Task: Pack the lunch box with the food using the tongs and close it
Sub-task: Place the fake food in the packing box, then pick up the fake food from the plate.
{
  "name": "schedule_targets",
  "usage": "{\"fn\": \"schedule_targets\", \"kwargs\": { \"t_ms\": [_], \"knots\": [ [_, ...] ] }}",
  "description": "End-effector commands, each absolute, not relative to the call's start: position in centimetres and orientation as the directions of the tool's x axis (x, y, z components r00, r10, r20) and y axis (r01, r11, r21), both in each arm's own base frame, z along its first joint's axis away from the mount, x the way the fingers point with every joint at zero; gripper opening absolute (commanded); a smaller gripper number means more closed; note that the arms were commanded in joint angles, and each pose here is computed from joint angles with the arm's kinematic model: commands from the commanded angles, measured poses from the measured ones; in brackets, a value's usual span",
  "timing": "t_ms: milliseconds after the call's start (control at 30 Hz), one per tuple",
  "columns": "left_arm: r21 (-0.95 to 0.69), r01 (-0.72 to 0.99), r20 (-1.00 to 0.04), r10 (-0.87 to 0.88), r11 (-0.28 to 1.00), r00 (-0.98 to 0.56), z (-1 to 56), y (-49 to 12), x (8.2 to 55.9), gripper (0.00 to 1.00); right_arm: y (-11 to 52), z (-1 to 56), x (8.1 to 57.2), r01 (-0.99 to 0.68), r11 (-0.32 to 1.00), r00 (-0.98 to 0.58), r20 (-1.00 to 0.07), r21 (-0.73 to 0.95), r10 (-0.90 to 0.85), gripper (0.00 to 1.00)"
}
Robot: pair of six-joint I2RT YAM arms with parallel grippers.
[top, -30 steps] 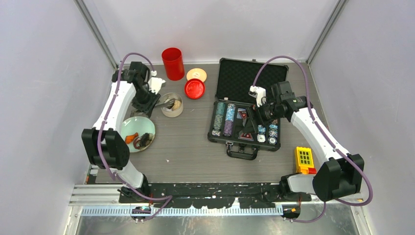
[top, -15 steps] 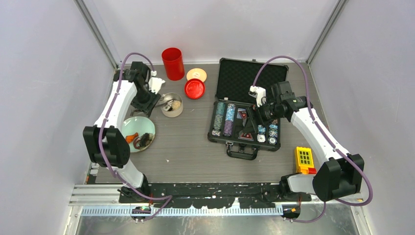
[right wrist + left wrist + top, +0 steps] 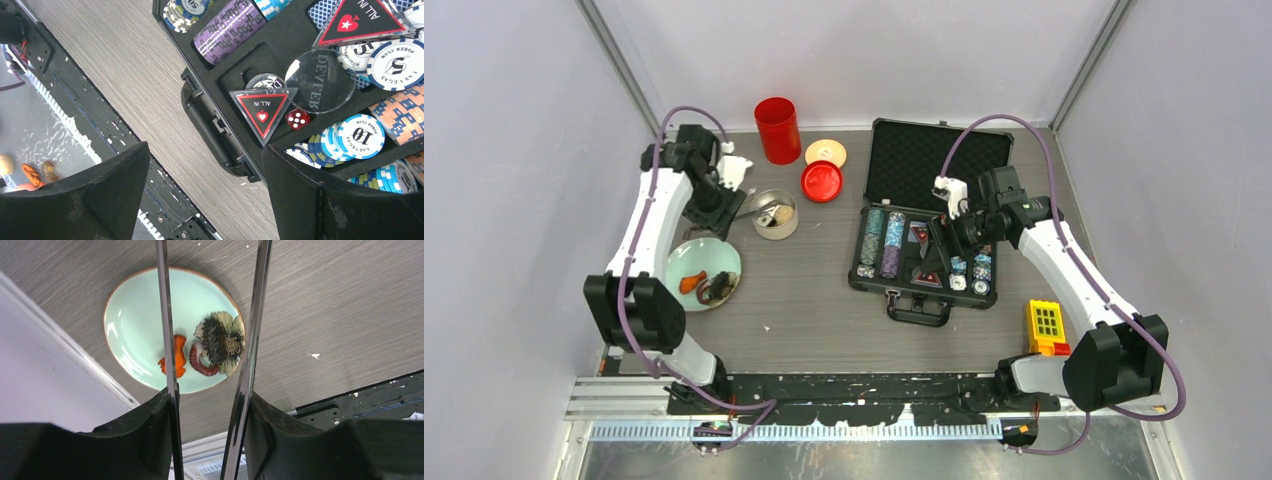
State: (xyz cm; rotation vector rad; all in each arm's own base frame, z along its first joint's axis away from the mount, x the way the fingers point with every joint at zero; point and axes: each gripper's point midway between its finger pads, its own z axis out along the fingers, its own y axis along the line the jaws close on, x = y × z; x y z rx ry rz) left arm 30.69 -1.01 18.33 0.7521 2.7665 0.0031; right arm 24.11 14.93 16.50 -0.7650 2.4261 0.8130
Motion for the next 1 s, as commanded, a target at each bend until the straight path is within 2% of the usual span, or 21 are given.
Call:
{"fn": "schedule_targets", "kwargs": {
  "t_ms": [0,267,567,967],
  "knots": [
    [0.073,0.446,-0.337,0.443,0.892,-0.831,21.5,0.6,28.8,0.48,15.2,18.2,24.4,-0.663,0.647,-0.698,-0.624,0.377,-0.351,0.87],
    [0.029,0.384,-0.315,0.373,0.923,-0.873,21.4,5.3,23.6,0.48,15.8,18.4,24.3,-0.667,0.623,-0.702,-0.623,0.408,-0.344,0.87],
    [-0.015,0.339,-0.211,0.328,0.941,-0.921,18.1,10.4,17.2,0.44,16.1,18.0,24.2,-0.663,0.606,-0.716,-0.608,0.439,-0.343,0.87],
    [-0.026,0.311,-0.16,0.303,0.95,-0.939,15.7,13.8,13.7,0.47,16.4,17.6,24.1,-0.659,0.593,-0.726,-0.596,0.462,-0.343,0.88]
  ]
}}
